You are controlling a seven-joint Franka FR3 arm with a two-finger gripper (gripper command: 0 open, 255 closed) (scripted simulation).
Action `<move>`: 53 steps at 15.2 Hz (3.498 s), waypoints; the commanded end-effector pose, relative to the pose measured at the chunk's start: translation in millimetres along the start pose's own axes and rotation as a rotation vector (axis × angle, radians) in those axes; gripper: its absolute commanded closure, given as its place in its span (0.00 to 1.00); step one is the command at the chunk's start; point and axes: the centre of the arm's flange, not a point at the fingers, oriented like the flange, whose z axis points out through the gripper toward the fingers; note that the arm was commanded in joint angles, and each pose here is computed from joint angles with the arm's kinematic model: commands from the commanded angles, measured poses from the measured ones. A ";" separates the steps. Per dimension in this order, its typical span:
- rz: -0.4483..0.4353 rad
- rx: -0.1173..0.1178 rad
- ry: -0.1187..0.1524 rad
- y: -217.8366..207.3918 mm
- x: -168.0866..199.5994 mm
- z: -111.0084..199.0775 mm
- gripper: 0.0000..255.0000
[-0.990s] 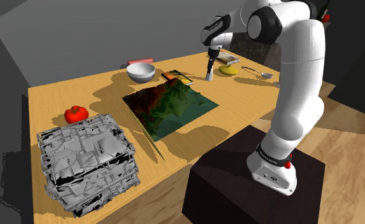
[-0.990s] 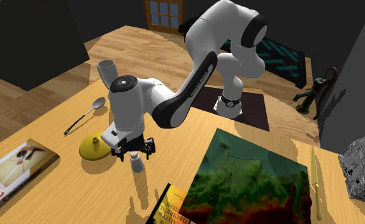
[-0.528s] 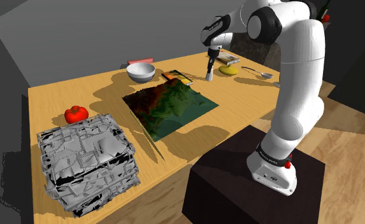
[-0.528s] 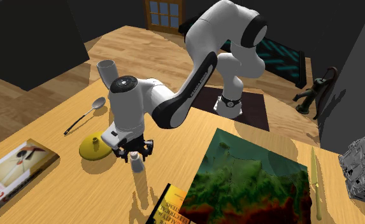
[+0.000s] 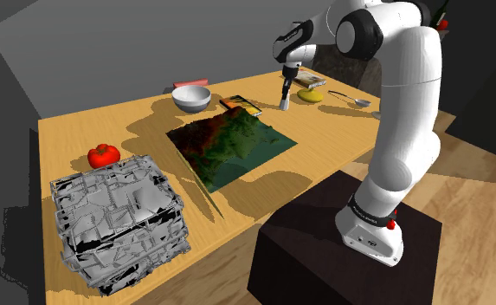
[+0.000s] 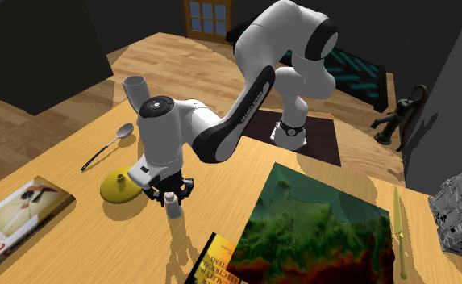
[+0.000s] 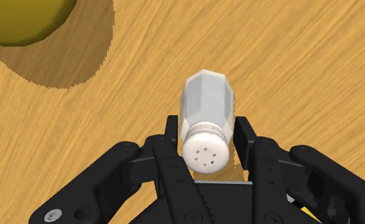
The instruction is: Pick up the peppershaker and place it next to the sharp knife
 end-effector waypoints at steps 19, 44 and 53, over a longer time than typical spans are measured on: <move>0.000 0.000 0.000 9.4 1.8 -94.4 1.00; 0.000 0.000 0.000 -86.7 13.7 -189.8 1.00; 0.000 0.000 0.000 -204.4 25.3 -201.6 1.00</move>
